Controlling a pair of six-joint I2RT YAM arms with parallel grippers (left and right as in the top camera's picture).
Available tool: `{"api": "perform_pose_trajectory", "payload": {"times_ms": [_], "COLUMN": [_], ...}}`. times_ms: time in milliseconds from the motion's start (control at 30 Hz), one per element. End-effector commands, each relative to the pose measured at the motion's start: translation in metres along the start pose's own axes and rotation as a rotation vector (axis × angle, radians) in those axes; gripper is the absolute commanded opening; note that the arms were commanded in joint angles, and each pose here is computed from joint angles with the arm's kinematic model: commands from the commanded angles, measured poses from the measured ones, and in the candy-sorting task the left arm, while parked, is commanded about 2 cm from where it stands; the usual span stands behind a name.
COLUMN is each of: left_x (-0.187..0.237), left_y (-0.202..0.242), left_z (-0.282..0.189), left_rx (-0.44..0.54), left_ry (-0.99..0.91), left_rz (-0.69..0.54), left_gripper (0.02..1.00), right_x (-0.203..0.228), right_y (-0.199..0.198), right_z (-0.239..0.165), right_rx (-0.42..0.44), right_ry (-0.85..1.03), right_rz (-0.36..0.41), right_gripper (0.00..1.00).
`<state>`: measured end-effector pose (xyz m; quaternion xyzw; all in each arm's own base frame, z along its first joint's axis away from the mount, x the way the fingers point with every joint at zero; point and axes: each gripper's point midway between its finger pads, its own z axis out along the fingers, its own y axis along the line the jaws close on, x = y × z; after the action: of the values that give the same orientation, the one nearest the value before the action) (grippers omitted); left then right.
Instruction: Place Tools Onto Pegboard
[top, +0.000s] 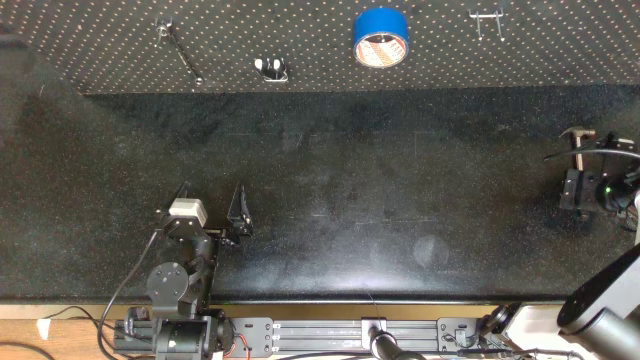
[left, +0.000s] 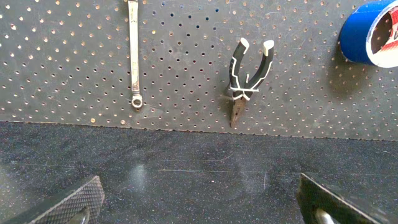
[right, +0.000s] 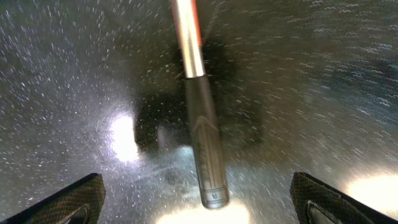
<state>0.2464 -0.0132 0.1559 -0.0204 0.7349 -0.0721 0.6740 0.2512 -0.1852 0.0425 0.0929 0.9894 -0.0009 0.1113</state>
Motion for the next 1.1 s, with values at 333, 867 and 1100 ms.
{"api": "perform_pose_trajectory", "payload": {"times_ms": [333,867,1100], "left_x": [0.001,0.001,0.001], "left_y": [0.002,0.002,0.002], "left_z": [0.0,0.0,0.0], "left_rx": [-0.008,-0.008,-0.008], "left_ry": [0.002,0.002,0.002], "left_rz": [0.005,0.005,0.005], "left_gripper": [0.996,0.996,0.998], "right_x": [0.013,0.017,-0.057], "right_y": [-0.004,-0.009,0.044], "right_z": [0.027,0.04,-0.051], "right_rx": [-0.019,-0.003,-0.197], "right_ry": [0.086,0.114,-0.355], "right_rz": [-0.194,-0.193,-0.092], "right_gripper": [0.978,0.077,0.075]}}
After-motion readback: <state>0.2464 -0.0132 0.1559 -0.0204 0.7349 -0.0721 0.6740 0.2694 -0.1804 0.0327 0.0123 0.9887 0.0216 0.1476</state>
